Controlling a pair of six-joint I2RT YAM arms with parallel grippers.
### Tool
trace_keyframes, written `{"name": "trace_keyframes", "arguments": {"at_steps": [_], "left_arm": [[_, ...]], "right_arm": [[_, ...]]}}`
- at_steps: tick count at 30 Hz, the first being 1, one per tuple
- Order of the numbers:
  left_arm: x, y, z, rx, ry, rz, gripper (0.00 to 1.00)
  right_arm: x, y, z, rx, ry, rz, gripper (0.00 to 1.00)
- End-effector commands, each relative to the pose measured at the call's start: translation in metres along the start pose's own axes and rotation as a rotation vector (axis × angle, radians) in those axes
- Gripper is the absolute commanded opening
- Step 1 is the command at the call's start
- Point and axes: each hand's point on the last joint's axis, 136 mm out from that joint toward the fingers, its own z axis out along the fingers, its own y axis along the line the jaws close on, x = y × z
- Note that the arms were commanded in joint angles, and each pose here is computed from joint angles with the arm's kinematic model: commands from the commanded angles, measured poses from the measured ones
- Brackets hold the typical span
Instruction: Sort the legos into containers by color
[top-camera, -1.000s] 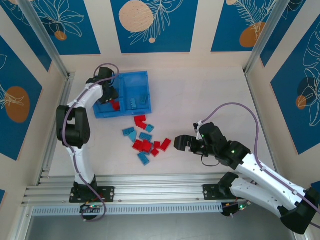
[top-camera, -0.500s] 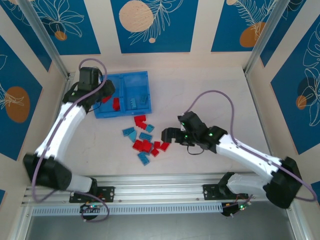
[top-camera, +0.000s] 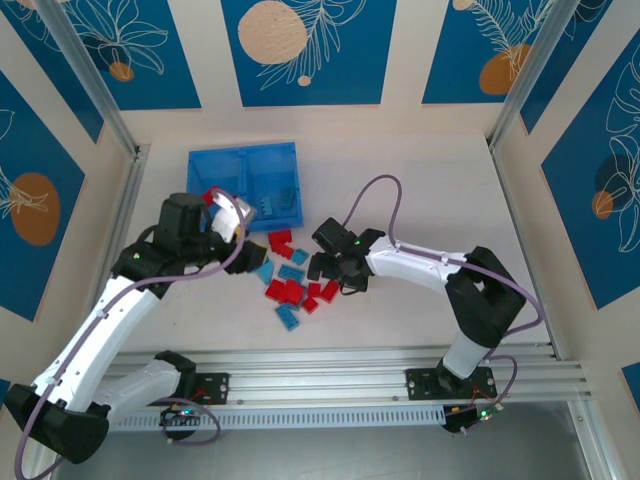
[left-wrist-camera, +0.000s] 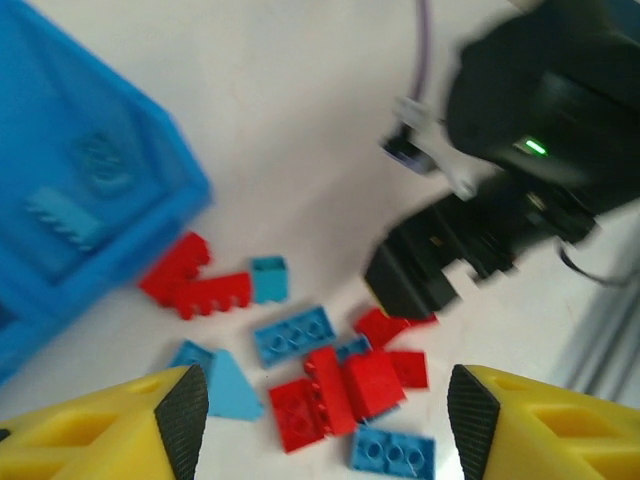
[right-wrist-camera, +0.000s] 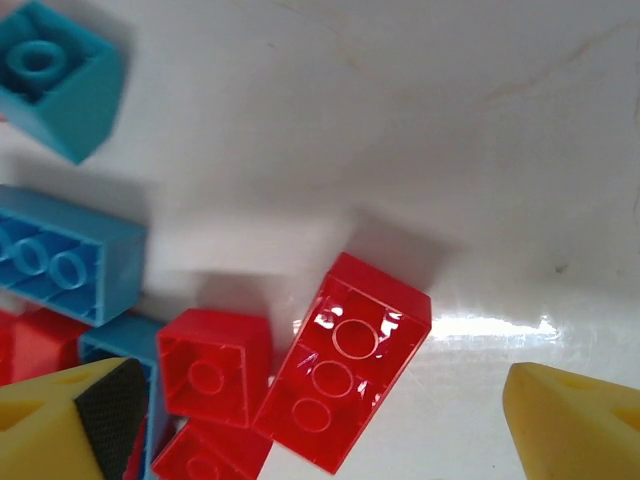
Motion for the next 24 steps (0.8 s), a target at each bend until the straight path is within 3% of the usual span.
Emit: {"name": "trace_keyframes", "arguments": {"at_steps": [1,4,12,18,24], "left_arm": [[0.009,-0.023,0.007,0.129,0.02,0.11,0.68],[0.02,-0.017,0.015,0.1,0.07,0.109,0.75],[0.02,-0.017,0.013,0.075,0.039,0.118,0.99],[0.018,-0.01,0.009,0.021,0.022,0.125,1.0],[0.009,0.007,-0.008,-0.125,-0.061,0.137,1.0]], "right_arm": [[0.001,0.003,0.005,0.034,0.018,0.14,0.88],[0.006,-0.005,0.013,0.098,0.039,0.201,0.81],[0.017,-0.02,0.026,0.141,0.063,0.291,0.56],[0.016,-0.019,0.021,0.112,0.048,0.285,0.28],[-0.005,0.001,-0.031,0.047,-0.136,0.154,0.27]]}}
